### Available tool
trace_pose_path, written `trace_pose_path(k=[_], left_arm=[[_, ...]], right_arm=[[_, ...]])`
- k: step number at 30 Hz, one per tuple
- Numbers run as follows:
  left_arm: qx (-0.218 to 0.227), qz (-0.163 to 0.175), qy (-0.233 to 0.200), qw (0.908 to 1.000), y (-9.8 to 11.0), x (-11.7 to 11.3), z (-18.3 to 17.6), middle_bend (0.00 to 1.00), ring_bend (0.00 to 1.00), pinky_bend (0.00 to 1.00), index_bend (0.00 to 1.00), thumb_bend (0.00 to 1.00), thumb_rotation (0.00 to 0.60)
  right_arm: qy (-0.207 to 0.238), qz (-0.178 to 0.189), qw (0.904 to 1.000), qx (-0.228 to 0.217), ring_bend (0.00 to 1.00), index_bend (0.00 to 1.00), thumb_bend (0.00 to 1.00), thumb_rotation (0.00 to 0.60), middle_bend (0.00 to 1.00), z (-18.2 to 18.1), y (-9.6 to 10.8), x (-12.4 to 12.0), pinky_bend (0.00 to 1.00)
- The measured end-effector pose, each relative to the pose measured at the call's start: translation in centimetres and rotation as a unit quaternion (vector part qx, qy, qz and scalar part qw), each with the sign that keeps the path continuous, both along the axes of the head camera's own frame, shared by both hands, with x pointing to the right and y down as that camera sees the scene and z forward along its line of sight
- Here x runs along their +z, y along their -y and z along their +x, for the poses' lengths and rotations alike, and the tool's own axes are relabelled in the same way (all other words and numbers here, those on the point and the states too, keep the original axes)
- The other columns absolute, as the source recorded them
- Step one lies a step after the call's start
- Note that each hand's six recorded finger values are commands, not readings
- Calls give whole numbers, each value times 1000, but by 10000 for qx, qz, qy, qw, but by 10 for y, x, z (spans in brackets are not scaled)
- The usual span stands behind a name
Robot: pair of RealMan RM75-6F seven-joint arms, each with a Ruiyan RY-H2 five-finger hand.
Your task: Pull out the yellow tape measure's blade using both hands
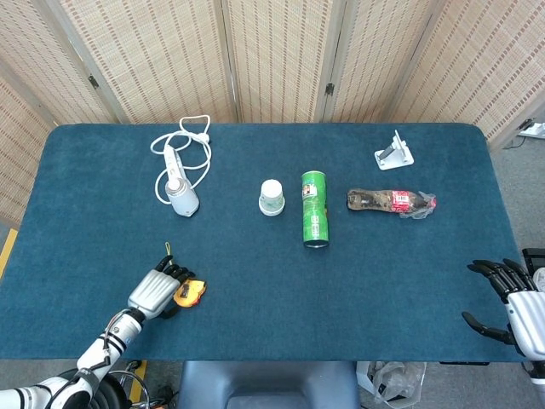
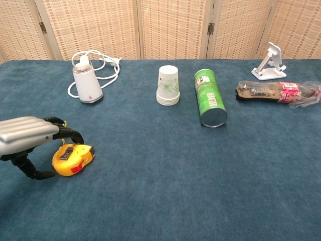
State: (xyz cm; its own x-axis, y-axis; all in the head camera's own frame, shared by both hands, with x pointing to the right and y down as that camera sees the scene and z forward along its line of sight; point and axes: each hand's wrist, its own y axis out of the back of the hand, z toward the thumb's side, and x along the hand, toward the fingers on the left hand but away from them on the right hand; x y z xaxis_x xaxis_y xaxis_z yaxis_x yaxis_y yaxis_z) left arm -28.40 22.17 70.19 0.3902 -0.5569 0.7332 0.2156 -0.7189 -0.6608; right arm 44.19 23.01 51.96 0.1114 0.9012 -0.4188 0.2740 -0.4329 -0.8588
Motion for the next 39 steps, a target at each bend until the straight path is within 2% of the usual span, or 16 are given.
trace_pose_path(k=[7, 13, 23, 30, 34, 39], left_arm=[[-56, -31, -59, 10000, 0, 1, 5, 257, 217, 16, 241, 337, 600], [-150, -34, -129, 9998, 1, 4, 6, 334, 280, 47, 357, 412, 600], [-296, 187, -377, 9987, 13, 2, 5, 436, 375, 86, 480, 416, 600], [-197, 629, -691, 9954, 34, -16, 8, 480, 418, 139, 519, 415, 600], [-109, 860, -790, 9931, 51, -31, 12, 494, 430, 166, 519, 415, 600], [-98, 927, -983, 9908, 62, -48, 23, 503, 438, 184, 524, 414, 600]], right_arm=[[-14, -1, 10000, 23, 184, 212, 234, 600, 234, 2, 0, 0, 105], [-21, 15, 10000, 31, 184, 212, 234, 600, 235, 2, 0, -1, 106], [-19, 17, 10000, -22, 185, 212, 234, 600, 235, -1, 1, -2, 105], [35, -44, 9995, -305, 184, 212, 234, 600, 234, -16, 8, 1, 105], [164, -84, 9981, -589, 184, 212, 234, 600, 235, -36, 20, 2, 105], [438, -187, 9940, -989, 183, 212, 234, 600, 235, -69, 38, 5, 105]])
